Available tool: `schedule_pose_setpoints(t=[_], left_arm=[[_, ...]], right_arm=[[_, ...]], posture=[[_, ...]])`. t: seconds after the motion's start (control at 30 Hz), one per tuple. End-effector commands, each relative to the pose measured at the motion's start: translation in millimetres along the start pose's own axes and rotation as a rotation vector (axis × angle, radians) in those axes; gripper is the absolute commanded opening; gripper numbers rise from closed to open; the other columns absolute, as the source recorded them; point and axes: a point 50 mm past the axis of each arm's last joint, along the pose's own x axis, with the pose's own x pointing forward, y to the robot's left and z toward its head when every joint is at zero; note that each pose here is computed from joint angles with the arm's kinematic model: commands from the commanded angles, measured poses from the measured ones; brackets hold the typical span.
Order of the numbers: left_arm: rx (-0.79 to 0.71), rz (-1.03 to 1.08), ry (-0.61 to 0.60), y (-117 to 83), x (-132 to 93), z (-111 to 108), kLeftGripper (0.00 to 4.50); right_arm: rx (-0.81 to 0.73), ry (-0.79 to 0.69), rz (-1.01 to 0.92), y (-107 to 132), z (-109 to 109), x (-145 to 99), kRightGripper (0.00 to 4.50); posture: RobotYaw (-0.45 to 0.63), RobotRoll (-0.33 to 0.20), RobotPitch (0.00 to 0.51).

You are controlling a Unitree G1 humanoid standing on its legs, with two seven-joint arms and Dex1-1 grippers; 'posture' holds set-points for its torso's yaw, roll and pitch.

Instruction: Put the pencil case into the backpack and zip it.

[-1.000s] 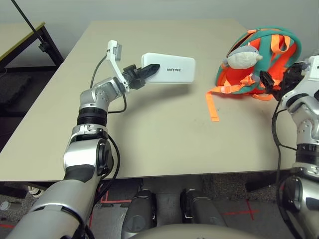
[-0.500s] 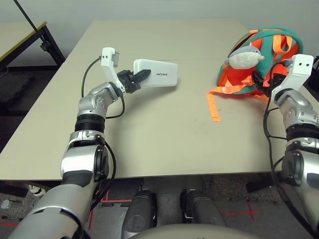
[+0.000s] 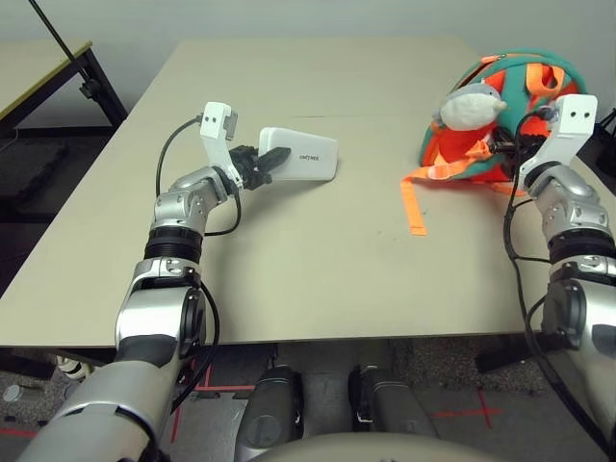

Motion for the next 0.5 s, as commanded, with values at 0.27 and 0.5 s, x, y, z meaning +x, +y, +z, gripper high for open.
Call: schedule_pose_setpoints(t=[0.27,0.5], left_arm=[[0.039,-0.019,-0.012,-1.9,4.8,9.7,1.39],[0.041,-0.018,-0.010,0.4,4.9,11.0,1.39]], right_arm=[[-0.045,-0.234,0.289,48.4,79.6,-23.6,0.06],[-0.051,-0.298,0.417,75.6,96.1,-55.2,0.06]], posture=[[0.08,0.000,0.052],[0.05,0.000,0.060]])
